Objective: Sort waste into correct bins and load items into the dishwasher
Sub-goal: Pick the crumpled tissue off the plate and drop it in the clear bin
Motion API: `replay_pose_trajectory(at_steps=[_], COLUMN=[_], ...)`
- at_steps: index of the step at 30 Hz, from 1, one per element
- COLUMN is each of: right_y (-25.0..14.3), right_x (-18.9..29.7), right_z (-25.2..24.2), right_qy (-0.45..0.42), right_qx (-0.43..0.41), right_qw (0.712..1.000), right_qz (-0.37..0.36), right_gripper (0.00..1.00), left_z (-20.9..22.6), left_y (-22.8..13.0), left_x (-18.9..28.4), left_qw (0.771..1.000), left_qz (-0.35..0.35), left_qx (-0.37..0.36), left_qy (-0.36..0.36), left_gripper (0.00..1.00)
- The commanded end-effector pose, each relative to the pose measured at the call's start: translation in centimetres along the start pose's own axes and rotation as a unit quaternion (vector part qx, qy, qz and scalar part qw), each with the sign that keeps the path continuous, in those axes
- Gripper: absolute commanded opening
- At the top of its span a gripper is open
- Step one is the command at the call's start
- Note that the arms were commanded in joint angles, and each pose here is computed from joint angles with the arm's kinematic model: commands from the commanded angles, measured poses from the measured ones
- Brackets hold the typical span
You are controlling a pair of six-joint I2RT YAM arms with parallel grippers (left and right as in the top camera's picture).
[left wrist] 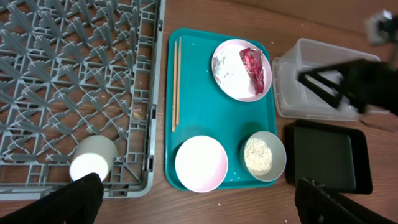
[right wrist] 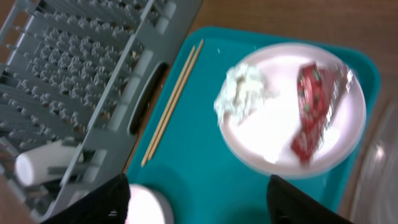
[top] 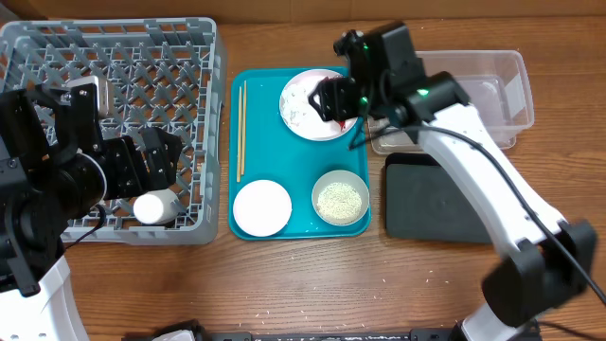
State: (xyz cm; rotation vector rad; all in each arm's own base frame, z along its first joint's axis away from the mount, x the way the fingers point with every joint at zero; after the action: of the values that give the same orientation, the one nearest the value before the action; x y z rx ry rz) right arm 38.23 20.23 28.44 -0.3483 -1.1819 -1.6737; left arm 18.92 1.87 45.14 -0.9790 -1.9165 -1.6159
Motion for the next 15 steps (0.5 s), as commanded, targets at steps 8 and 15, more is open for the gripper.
replay_pose_trajectory(at_steps=[8,15], right_y=[-1.7,-4.2], right_x=[-13.3,-18.7], right_z=[-4.5,-5.0], right_qy=[-0.006,-0.012], right_qx=[-0.008,0.004], right_qw=[1.000,0.999], right_qz=[0.028,0.034], right_gripper=[0.75,0.76], left_z=[0.1,0.2], left_y=[0.5,0.7], left_x=[-0.4,-0.8], left_qw=[1.000,1.000], left_qz=[0.002,0.007], left_qx=[-0.013,-0.011], left_qy=[-0.010,-0.011], left_gripper=[1.00,1.00])
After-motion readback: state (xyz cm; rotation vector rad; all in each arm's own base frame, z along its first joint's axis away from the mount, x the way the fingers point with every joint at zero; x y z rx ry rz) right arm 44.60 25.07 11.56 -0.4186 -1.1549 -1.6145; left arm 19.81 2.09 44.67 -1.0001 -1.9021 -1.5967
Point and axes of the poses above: each gripper's point midway between its finger pads, its own x axis back along the fingers, its own z axis along the line the jaws close on, y = z × x, the point moved 10 cm from there along x, back along the fingers, and after that the axes turned 9 degrees about -x, right-handed, at the moved point
